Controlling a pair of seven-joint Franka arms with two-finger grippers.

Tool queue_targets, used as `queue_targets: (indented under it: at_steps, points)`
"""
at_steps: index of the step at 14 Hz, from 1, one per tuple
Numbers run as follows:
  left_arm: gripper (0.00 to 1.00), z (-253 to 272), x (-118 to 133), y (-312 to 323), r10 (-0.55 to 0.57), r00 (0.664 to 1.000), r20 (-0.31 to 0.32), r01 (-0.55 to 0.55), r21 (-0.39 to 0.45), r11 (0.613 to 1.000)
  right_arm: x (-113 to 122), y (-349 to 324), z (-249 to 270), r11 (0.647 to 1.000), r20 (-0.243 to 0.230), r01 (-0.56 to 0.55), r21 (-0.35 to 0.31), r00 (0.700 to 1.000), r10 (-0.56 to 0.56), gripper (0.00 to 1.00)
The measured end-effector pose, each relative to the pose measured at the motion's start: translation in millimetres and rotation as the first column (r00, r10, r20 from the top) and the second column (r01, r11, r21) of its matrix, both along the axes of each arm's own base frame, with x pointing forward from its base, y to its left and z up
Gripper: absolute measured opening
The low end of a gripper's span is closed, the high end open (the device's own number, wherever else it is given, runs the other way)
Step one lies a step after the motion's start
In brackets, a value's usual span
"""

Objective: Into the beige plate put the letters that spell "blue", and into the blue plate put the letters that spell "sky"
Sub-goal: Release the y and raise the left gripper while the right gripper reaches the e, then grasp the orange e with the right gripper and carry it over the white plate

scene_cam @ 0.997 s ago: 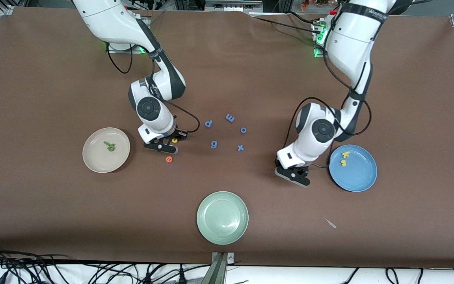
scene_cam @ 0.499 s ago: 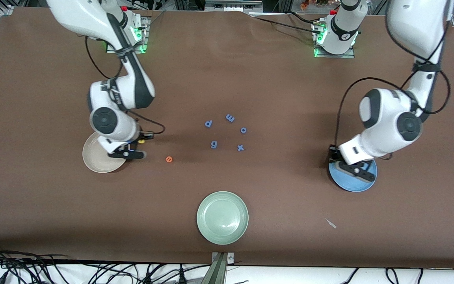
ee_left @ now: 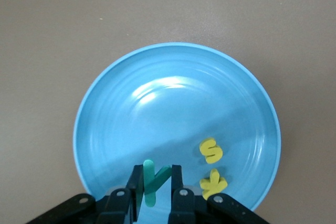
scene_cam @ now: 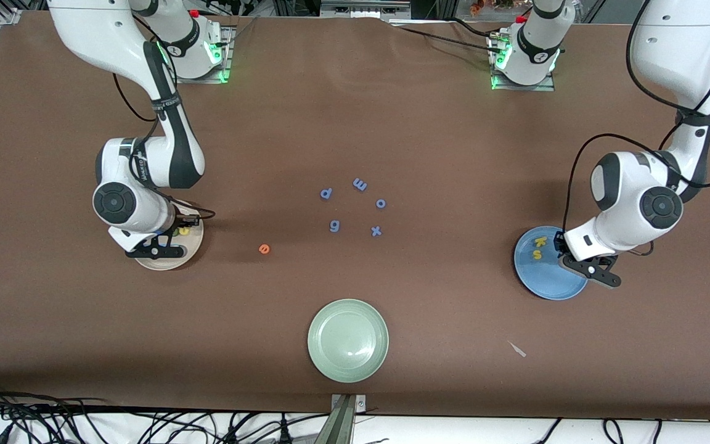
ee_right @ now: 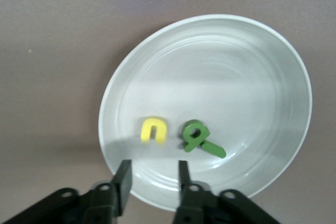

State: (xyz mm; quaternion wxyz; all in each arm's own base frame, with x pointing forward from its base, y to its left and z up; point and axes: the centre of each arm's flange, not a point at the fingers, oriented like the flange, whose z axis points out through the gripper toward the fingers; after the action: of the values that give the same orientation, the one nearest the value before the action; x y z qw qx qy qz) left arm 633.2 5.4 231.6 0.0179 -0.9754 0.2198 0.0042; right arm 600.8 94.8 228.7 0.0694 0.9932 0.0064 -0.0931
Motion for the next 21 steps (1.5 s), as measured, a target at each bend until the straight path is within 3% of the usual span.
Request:
queue_targets:
  at_steps: [2,5,9,11,16,21]
  points:
    - [0.29,-4,0,-2,-0.003,1.0,-0.003,0.003,0.0,1.0,5,1,6,1.0,0.018,0.0,0.002,1.0,0.0,0.69]
    - [0.56,-5,0,-1,-0.002,1.0,-0.003,0.002,0.0,1.0,17,18,20,1.0,0.059,0.018,0.013,0.998,-0.018,1.0]
    - [0.99,-2,-11,-1,0.0,1.0,-0.015,0.0,-0.001,1.0,22,90,17,0.991,0.087,0.116,0.063,0.989,-0.121,1.0]
    - [1.0,32,-30,-1,0.001,1.0,0.013,-0.001,-0.009,1.0,21,130,8,0.98,0.085,0.177,0.086,0.979,-0.184,1.0]
    - [1.0,165,-89,-19,-0.026,0.987,0.161,0.032,-0.034,0.999,24,169,-24,0.958,0.068,0.256,0.131,0.961,-0.266,1.0]
    - [1.0,296,-161,-17,0.009,0.991,0.135,-0.002,-0.05,0.999,27,173,-47,0.949,0.08,0.276,0.154,0.953,-0.291,1.0]
